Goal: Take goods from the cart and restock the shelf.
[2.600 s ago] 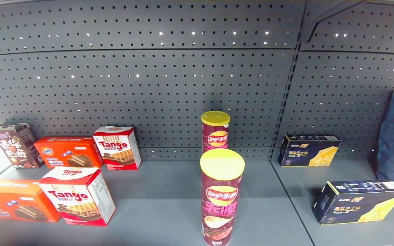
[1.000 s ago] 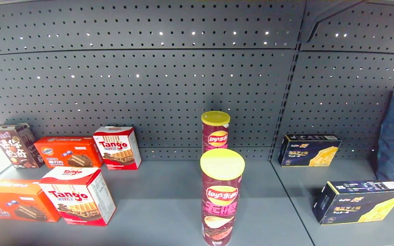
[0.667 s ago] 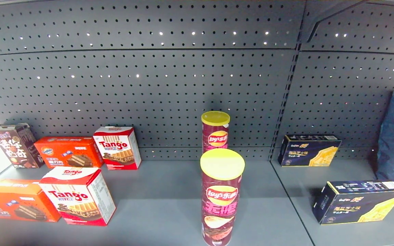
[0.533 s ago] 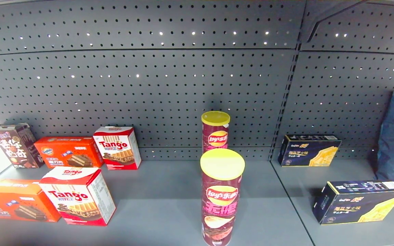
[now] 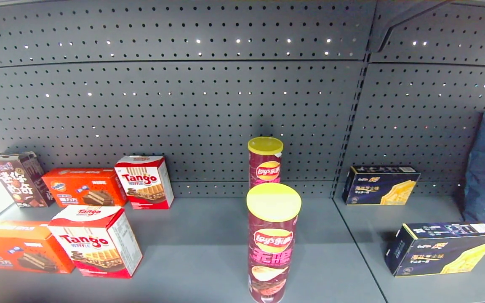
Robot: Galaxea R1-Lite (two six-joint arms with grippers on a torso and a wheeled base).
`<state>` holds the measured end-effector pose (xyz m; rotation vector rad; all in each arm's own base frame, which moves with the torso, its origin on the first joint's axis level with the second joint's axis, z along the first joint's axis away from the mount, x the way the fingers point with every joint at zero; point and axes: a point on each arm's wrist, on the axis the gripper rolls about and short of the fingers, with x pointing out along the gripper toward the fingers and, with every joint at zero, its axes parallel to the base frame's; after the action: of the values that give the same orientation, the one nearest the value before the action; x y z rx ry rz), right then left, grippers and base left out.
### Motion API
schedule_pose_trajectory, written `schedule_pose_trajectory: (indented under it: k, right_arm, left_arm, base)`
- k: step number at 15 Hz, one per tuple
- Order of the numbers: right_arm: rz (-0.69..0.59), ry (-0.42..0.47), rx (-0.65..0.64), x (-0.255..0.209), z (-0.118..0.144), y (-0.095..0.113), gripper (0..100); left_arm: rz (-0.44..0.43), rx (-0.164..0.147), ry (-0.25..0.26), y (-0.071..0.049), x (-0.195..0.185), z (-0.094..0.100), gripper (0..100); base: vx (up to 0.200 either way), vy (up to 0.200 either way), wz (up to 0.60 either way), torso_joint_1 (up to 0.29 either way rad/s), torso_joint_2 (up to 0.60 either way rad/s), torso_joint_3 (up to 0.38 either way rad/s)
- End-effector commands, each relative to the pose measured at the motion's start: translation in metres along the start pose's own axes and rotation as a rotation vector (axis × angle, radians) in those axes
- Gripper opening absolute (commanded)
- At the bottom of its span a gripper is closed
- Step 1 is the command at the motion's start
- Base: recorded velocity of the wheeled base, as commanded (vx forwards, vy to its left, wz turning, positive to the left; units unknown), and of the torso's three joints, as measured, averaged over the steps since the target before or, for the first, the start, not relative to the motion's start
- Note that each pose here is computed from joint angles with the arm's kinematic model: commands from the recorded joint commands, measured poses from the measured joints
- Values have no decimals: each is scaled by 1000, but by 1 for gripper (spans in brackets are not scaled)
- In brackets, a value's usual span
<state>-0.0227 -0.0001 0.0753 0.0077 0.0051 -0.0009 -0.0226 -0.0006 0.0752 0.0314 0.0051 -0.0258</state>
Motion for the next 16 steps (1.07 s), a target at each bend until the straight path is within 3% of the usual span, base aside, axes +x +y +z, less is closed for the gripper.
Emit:
schedule_pose_trajectory:
  k: [1, 3, 16]
  right_arm:
    - [1, 1, 0, 0, 0, 0, 100]
    - [1, 3, -2, 0, 0, 0, 100]
    - [1, 3, 0, 0, 0, 0, 100]
  left_arm:
    - [0, 1, -2, 0, 0, 0, 100]
    - [1, -4, -2, 0, 0, 0, 100]
    - [1, -4, -2, 0, 0, 0, 100]
  base:
    - [0, 0, 0, 0, 0, 0]
    - [-200, 0, 0, 0, 2, -2]
    - [0, 0, 0, 0, 0, 0]
